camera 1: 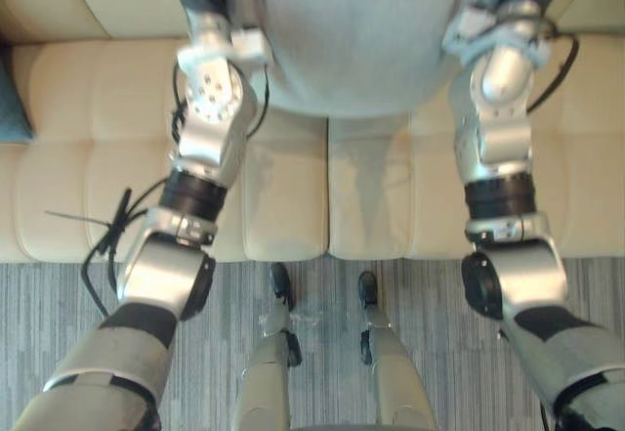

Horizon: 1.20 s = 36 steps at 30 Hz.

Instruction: Pick up cushions and gather them together orderly.

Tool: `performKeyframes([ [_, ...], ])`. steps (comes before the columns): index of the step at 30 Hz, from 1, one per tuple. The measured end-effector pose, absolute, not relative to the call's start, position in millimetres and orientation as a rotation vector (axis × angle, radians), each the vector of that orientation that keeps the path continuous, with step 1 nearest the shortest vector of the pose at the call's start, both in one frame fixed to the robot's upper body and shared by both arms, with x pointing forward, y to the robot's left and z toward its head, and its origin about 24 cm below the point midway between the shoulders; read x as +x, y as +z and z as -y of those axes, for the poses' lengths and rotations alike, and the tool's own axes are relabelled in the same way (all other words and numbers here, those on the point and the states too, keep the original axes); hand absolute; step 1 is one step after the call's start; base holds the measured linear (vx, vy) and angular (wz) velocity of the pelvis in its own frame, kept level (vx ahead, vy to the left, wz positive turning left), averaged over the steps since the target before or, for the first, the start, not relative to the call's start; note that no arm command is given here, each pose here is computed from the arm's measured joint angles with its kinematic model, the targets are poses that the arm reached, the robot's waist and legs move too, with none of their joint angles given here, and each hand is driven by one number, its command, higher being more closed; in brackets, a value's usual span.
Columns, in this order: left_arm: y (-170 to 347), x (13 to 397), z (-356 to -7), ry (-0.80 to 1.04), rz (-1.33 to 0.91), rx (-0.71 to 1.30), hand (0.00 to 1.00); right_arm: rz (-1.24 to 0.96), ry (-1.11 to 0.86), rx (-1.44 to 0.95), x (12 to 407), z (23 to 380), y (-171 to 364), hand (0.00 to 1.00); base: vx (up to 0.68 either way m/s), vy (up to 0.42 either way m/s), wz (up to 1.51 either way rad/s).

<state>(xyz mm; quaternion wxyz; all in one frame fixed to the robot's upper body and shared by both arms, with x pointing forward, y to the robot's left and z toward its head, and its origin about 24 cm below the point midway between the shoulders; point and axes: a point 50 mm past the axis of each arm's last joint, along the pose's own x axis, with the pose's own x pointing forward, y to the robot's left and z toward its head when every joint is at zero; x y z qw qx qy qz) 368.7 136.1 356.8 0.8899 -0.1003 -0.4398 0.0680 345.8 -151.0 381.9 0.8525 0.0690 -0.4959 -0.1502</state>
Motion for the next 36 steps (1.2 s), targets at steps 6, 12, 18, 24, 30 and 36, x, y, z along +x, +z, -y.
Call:
performKeyframes([
  [6,372.6,370.8,-137.4,0.133,0.907,-0.286,1.0,1.063,-0.336,0.156,344.7,148.5,400.6,1.0,0.03,0.0,-0.03],
  [12,392.5,362.8,-133.3,0.109,0.962,-0.442,0.0,1.093,-0.339,0.231,338.1,151.7,414.9,0.0,0.06,0.013,-0.09],
  [18,390.9,362.1,-136.4,0.125,0.962,-0.546,0.0,1.091,-0.349,0.285,336.4,165.5,419.3,0.0,0.03,-0.007,-0.01],
  [24,347.4,366.2,-191.4,0.259,0.909,-0.681,0.0,1.04,-0.465,0.472,332.0,240.2,377.0,0.0,0.02,0.009,0.12],
  [30,263.4,328.5,-287.3,0.462,0.885,-0.52,0.0,0.939,-0.568,0.309,296.5,324.9,287.9,0.0,0.05,-0.009,0.1],
  [36,168.3,293.7,-287.3,0.448,0.654,-0.283,0.0,0.716,-0.503,0.215,268.0,312.5,189.3,0.0,0.05,-0.044,0.08],
])
